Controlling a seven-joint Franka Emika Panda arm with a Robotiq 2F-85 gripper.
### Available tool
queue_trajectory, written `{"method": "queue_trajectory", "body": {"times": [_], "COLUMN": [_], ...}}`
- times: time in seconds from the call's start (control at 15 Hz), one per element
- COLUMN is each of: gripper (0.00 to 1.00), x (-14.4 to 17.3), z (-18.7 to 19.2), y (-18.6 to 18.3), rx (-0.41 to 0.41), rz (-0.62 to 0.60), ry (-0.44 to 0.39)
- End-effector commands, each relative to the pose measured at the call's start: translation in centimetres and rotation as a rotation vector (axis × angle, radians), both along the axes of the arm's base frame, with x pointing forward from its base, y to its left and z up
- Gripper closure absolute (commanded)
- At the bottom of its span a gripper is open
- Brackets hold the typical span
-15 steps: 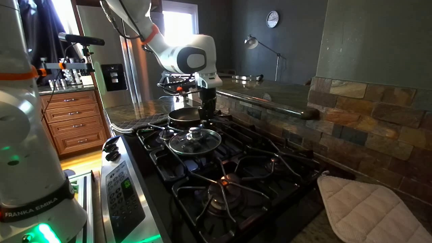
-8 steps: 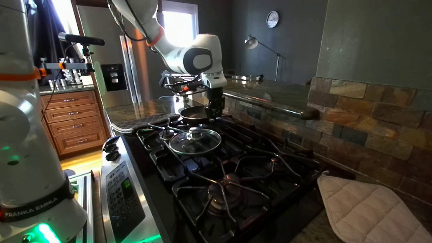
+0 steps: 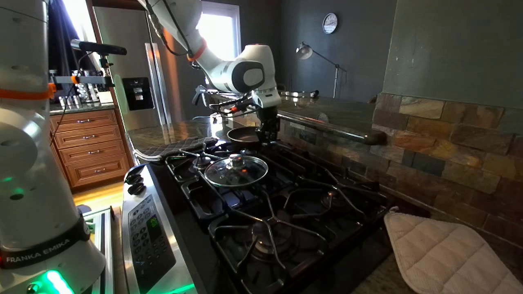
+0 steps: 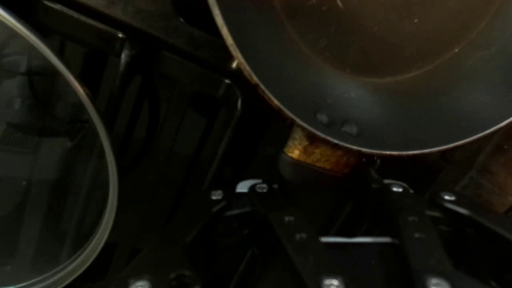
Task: Remove the lid from the pan, move the pan backwards then put back the lid
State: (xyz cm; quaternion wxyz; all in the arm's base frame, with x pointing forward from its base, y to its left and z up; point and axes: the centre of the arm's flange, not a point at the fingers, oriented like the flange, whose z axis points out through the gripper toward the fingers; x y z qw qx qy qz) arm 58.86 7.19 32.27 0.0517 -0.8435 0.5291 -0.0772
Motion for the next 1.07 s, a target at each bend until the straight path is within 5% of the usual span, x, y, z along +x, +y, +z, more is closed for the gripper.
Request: {"method": "queue_trajectory", "body": {"times": [0.0, 0.07, 0.13, 0.4, 1.0], "gripper": [0.78, 0.78, 0.36, 0.05, 0.0], "x": [1.4, 1.4, 1.4, 0.8, -2.1], "z": [-0.3, -0.2, -0.2, 0.8, 5.2], "y": [0.9, 1.0, 1.1, 1.2, -0.1], "rx": [-0.014, -0.013, -0.012, -0.007, -0.015], "rz": [-0.021, -0.015, -0.011, 0.006, 0.017], "ry": [-0.024, -0.024, -0.025, -0.024, -0.005]}}
